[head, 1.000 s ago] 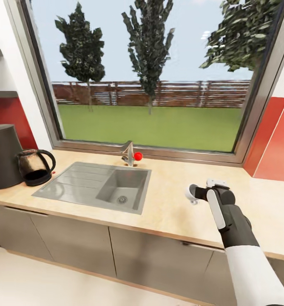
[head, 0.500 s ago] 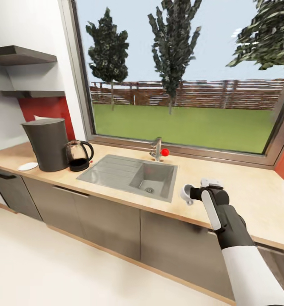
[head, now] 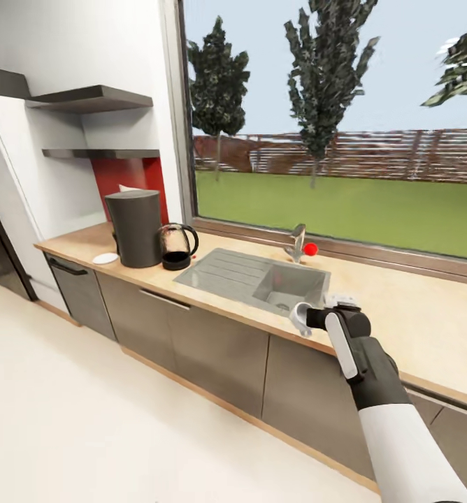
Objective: Set up a coffee station on the kitchen countertop: keep the coffee maker on the countertop, move the bottle of coffee from the kitchen shelf to the counter next to the coffee maker, place a paper coffee filter on top of the coffee maker, put the saucer next to the coffee maker with the coffee cup on the saucer, and place the electric kettle next to the coffee maker.
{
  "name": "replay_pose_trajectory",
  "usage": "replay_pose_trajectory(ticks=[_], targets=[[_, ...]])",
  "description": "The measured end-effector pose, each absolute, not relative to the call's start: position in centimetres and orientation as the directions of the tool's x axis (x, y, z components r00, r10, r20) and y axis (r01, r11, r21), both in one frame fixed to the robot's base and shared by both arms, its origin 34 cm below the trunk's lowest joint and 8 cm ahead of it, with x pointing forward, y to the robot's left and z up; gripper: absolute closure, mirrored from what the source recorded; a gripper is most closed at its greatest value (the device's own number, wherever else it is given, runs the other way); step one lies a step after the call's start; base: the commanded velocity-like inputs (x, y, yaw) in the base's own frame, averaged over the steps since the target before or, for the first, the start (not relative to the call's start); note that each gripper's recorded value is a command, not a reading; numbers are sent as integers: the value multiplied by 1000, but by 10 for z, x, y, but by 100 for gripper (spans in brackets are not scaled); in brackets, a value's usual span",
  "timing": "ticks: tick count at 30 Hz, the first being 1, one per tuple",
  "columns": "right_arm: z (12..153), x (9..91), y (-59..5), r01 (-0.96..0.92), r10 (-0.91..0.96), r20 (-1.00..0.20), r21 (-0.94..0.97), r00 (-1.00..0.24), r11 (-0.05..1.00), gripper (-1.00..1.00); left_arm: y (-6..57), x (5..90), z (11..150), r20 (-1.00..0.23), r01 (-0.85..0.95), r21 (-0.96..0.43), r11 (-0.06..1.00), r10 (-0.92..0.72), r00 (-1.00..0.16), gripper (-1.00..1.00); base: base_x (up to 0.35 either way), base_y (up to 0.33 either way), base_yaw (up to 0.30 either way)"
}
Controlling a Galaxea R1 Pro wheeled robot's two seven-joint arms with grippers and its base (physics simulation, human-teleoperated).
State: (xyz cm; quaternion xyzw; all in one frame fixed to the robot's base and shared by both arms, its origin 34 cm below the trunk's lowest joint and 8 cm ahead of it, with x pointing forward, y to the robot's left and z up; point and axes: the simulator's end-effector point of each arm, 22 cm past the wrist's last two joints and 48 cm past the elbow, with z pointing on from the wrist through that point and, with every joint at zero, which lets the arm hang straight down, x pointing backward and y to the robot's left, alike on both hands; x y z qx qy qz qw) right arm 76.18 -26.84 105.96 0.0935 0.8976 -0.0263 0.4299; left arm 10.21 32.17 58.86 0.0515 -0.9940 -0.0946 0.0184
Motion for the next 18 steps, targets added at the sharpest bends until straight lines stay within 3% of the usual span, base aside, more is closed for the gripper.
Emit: replay_pose_trajectory(ticks=[18], targets=[[1061,763,-244,134,84,-782,0,-617,991,100,320,103,588,24,-100,185,978,-106,-994,-100,1,1,279]])
